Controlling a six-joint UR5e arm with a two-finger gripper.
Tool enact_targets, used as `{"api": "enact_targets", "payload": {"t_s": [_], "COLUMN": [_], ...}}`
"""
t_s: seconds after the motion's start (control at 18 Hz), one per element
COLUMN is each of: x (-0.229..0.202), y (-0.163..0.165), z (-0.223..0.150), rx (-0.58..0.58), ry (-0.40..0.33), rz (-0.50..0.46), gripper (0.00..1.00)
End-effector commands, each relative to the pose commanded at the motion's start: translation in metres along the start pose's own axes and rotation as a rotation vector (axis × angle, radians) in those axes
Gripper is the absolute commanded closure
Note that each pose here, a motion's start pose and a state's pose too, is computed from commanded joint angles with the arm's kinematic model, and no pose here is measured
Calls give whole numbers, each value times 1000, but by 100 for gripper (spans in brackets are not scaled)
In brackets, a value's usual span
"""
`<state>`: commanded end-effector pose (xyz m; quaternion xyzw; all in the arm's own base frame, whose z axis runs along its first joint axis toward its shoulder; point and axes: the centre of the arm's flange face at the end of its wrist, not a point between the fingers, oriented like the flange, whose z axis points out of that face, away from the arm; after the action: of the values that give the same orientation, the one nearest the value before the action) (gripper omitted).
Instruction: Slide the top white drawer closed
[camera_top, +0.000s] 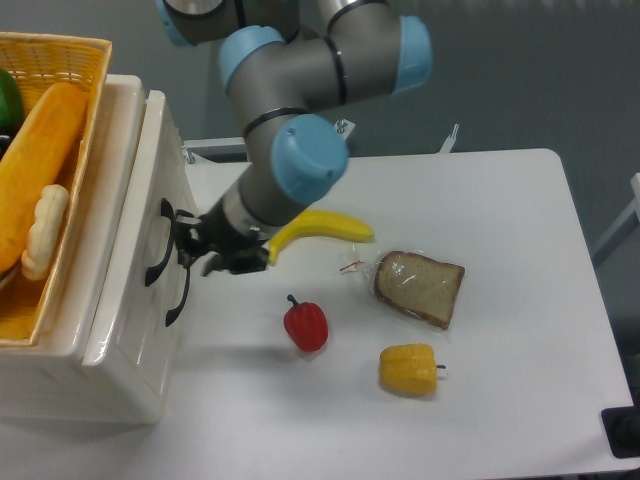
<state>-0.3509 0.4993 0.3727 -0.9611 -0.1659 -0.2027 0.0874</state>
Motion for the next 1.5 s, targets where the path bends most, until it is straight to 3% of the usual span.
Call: {"api": "enact_targets", "payload": {"t_s": [0.11, 0.22, 0.44, 0.67, 0.89, 1.06, 1.17, 1.5], "x": [-31, -55, -95, -137, -206, -238, -254, -282], "y": [5, 9, 20, 38, 70, 95, 108, 145], "z": [-18, -39, -76, -94, -107, -126, -128, -155], "rx": [31, 51, 103, -4, -37, -67, -88, -130], "ry": [-50, -116, -223, -427, -441, -449, -440, -467], "rz": [-32, -54, -84, 86, 118, 250, 314, 383], "gripper": [29, 0, 0, 0, 0, 0, 0, 0]}}
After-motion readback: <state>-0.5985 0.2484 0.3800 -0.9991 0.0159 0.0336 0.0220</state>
